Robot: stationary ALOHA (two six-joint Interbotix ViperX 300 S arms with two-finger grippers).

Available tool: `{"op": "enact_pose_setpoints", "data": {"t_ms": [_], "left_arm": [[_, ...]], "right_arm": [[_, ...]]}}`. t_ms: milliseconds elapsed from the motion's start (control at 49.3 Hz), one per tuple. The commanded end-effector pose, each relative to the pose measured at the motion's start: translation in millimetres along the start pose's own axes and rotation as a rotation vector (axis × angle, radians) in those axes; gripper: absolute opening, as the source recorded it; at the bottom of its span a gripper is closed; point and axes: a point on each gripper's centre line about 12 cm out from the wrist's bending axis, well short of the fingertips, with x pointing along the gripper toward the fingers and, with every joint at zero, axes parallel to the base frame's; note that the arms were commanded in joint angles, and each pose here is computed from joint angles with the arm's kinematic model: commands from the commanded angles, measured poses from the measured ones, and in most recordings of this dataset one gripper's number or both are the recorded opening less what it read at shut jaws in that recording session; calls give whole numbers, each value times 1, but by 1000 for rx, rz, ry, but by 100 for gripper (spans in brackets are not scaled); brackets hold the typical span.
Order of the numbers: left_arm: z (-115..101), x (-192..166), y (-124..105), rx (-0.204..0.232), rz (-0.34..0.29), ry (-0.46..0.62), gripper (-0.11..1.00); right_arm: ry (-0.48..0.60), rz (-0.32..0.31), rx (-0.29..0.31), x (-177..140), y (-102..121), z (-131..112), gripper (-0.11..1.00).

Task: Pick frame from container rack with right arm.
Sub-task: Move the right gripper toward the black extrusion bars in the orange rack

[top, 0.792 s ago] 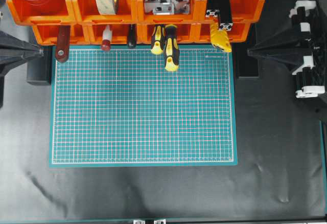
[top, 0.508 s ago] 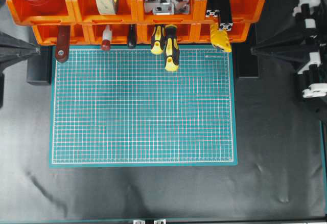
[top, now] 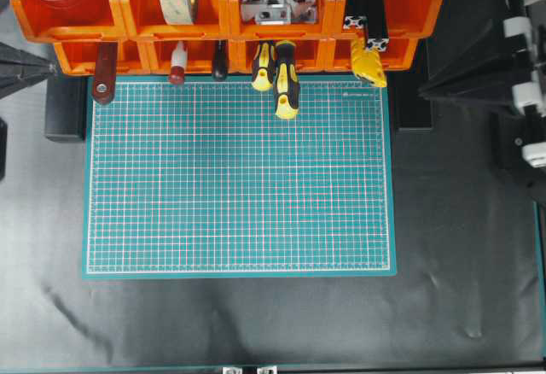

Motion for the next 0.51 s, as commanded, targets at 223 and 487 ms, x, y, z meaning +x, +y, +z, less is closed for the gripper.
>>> {"op": "enact_pose_setpoints", "data": {"t_ms": [223, 487], "left_arm": [[10, 1, 1, 0, 5, -8, 0], [11, 0, 1, 0, 6, -9, 0]], "right_arm": [[330, -206, -203, 19, 9, 32, 2], [405, -541, -347, 37, 19, 27, 2]]}}
